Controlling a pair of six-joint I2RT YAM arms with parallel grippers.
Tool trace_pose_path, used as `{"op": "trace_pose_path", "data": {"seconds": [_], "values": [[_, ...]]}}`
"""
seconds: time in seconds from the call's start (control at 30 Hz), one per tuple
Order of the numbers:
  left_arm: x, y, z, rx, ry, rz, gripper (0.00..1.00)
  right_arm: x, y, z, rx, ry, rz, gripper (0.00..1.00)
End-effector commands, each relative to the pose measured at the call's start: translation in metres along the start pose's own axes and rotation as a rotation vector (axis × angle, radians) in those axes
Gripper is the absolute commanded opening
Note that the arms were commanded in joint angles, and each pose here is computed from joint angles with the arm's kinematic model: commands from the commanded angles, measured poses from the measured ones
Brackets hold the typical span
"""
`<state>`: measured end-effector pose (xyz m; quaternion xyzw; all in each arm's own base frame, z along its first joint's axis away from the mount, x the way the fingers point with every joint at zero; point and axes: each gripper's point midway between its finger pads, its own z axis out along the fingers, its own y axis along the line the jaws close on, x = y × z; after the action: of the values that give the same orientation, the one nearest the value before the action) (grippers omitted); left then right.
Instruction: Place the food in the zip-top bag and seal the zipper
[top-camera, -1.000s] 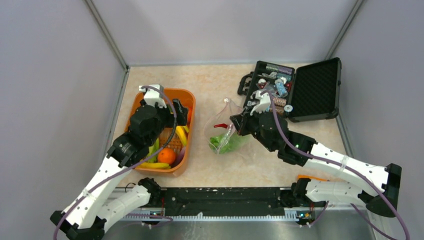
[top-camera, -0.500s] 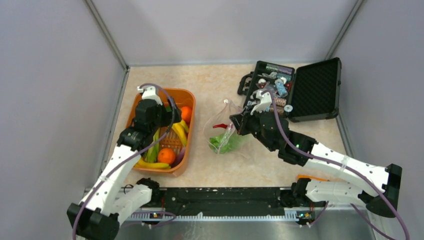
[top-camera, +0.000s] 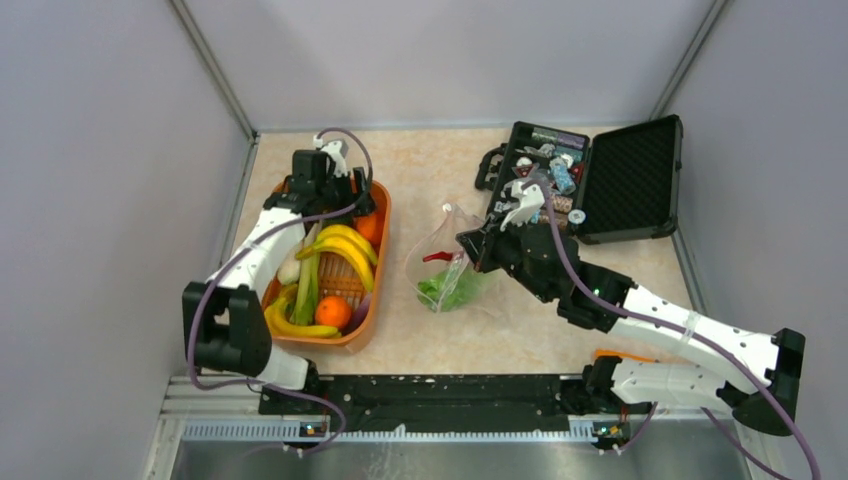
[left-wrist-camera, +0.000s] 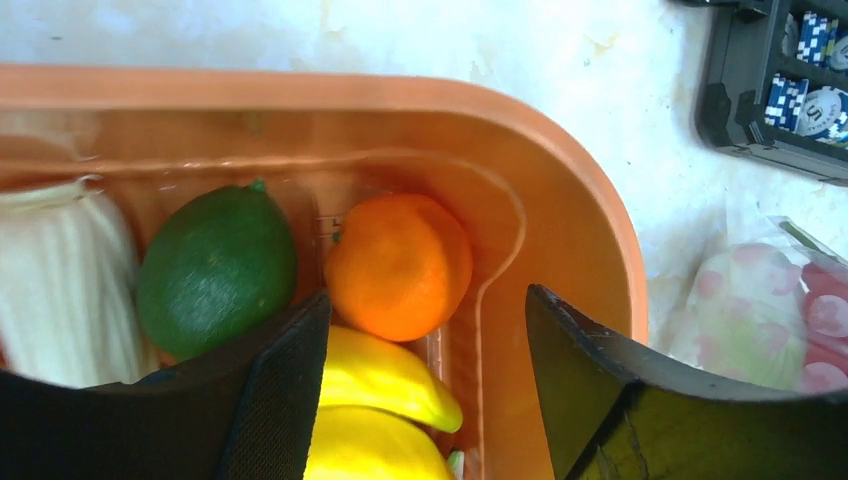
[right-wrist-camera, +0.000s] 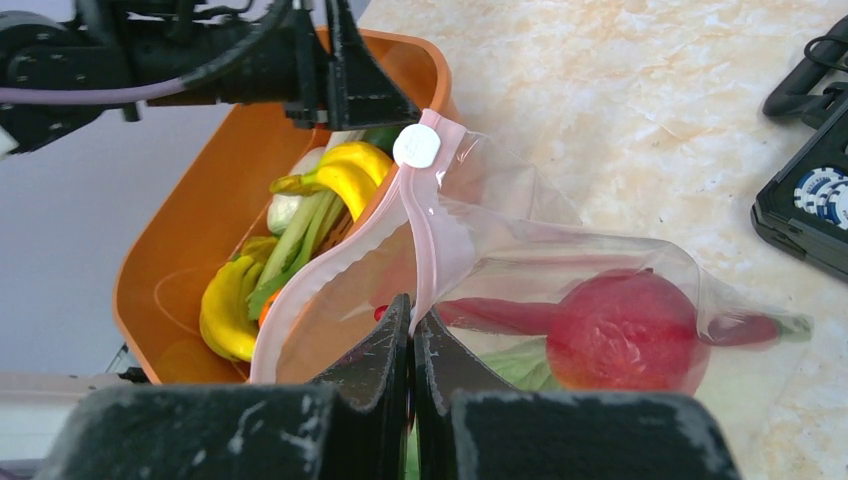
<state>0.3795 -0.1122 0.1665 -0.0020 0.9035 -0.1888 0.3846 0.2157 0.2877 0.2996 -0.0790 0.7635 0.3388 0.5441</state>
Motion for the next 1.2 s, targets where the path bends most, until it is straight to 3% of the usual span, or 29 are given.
{"op": "trace_pose_path", "data": {"seconds": [0.0,0.3,0.53,0.8,0.97,1.17], "values": [[-0.003,-0.017,0.009,0.116,0.056,0.045,0.72,-0.028,0.013,-0.009,-0.06,-0.088,0.069,0.0],[0.019,0.004,0.033,0.068,0.091,0.067,0.77,-0.028,0.011,-0.009,-0.049,-0.087,0.068,0.0],[0.025,0.011,0.046,0.064,0.025,0.079,0.77,-0.028,0.012,-0.008,-0.051,-0.084,0.067,0.0],[0.041,0.019,0.059,0.048,0.059,0.064,0.77,-0.028,0.013,-0.008,-0.055,-0.086,0.07,0.0],[0.043,0.022,0.065,0.039,0.062,0.041,0.59,-0.027,0.013,-0.008,-0.057,-0.08,0.068,0.0],[0.023,0.011,0.035,0.05,-0.06,0.035,0.38,-0.032,0.009,-0.013,-0.049,-0.105,0.079,0.0]]}}
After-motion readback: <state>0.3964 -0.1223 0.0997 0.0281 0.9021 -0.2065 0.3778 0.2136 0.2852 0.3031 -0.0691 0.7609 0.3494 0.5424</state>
